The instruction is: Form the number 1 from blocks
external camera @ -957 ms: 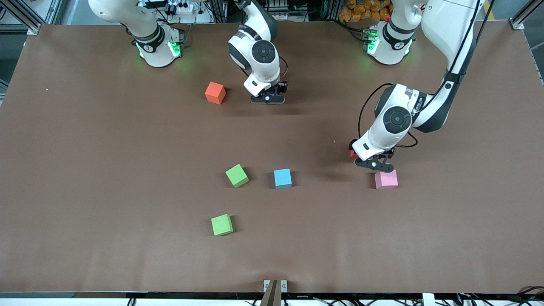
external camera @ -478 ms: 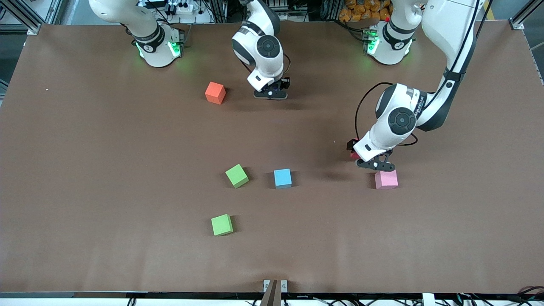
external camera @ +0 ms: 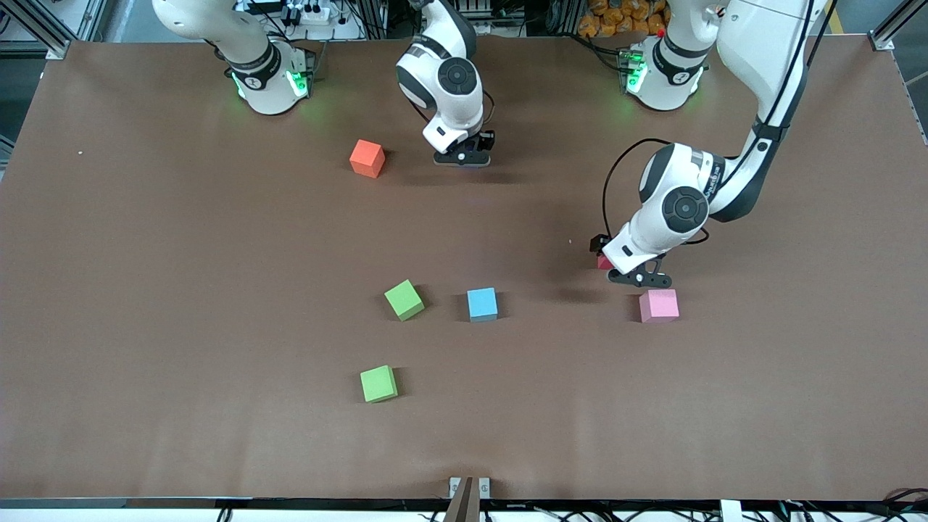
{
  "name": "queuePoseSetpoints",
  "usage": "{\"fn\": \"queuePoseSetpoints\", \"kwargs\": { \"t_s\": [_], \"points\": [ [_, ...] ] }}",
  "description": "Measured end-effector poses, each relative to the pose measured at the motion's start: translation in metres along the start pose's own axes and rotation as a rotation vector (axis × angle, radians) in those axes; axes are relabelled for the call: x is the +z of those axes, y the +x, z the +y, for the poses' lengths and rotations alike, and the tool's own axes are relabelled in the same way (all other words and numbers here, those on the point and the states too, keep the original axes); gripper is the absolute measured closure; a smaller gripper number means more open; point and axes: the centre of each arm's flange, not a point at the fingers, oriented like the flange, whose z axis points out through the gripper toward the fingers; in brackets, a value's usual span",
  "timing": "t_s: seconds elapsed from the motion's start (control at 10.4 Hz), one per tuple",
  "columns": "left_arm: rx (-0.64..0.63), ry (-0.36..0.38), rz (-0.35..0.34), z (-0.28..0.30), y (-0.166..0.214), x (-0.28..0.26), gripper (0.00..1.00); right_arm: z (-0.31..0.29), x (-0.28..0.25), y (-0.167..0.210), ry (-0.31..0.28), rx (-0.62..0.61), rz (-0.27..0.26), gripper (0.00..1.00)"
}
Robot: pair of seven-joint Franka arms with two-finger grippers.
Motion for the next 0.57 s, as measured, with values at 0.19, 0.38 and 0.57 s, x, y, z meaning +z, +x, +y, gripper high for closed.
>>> {"fn": "queuePoseSetpoints", "kwargs": {
  "t_s": [0.19,0.38,0.57],
  "points": [
    [0.000,0.000,0.000,0.000,0.000,0.000,0.39,0.000,0.000,0.000,0.000,0.004,0.000,0.39],
    [0.000,-0.001,0.000,0.001,0.000,0.000,0.41,0.000,0.000,-0.001,-0.005,0.021,-0.004,0.28],
    [-0.015,-0.023,-0.014,0.007,-0.002,-0.001,0.41,-0.002,-0.012,0.001,-0.002,0.028,-0.007,0.02]
  ]
}}
